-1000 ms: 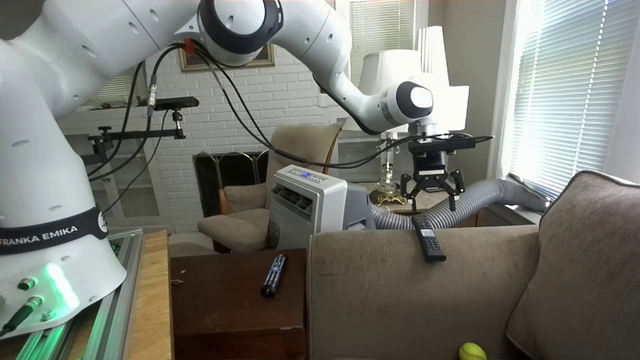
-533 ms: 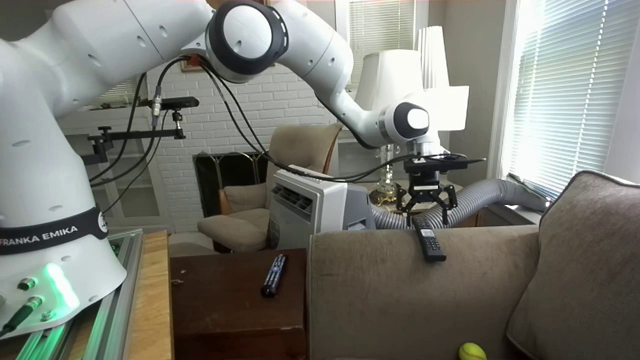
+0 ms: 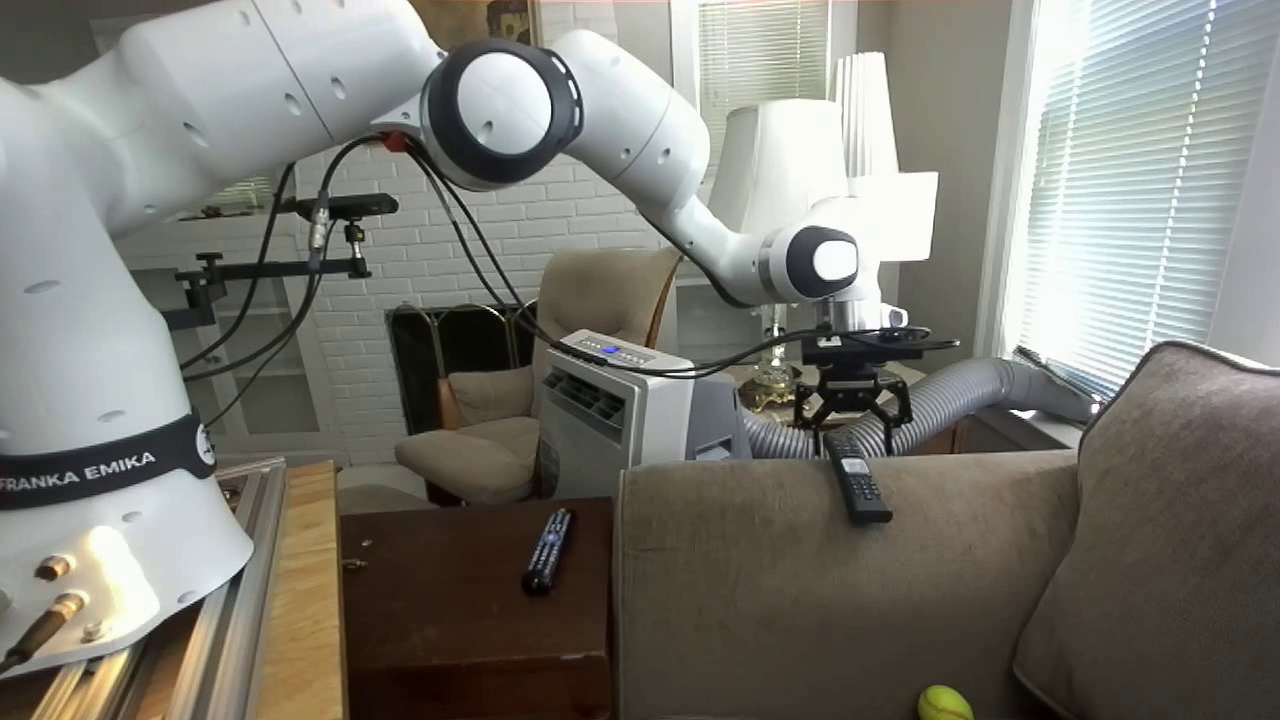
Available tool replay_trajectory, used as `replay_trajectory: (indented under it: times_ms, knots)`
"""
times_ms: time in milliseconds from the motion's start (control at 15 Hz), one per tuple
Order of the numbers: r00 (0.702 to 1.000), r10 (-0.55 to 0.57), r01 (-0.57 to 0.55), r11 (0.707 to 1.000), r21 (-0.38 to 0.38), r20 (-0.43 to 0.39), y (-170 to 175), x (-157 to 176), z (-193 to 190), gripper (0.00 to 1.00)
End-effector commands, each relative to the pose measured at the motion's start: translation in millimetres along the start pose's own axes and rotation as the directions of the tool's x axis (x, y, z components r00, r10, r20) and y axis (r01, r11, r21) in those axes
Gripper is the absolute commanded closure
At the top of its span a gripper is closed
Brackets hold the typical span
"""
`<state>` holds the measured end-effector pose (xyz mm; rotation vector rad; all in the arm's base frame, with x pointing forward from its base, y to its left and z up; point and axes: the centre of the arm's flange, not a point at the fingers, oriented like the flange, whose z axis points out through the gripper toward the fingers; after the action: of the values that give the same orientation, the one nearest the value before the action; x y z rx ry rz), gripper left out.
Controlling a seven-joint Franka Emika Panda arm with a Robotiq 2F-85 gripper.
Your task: Put the remote on the side table
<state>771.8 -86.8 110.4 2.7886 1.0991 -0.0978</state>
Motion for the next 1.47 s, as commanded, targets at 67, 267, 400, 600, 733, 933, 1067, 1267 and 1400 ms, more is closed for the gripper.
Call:
replay_trajectory:
  times_ms: [67,267,400,600,733,933,1067,1267,1400]
  knots:
    - [0.997,0.063,-0.061,0.998,0.035,-0.046,20.6,29.1,21.7,0.0]
    - [0.994,0.066,-0.064,0.998,0.026,-0.085,28.3,44.3,22.8,0.0]
    - [0.992,0.064,-0.063,0.998,0.014,-0.11,35.0,52.4,19.9,0.0]
    - [0.989,0.071,-0.072,0.997,-0.006,-0.131,44.1,58.4,18.6,0.0]
    - [0.99,0.067,-0.07,0.997,-0.016,-0.125,45.8,58.0,23.4,0.0]
    - [0.992,0.066,-0.068,0.998,-0.015,-0.11,44.4,55.3,35.4,0.0]
    - [0.991,0.067,-0.069,0.998,-0.012,-0.113,43.8,55.7,43.2,0.0]
    - [0.991,0.062,-0.064,0.998,-0.011,-0.122,41.4,60.4,51.1,0.0]
    - [0.99,0.062,-0.064,0.998,-0.011,-0.128,39.9,64.3,55.0,0.0]
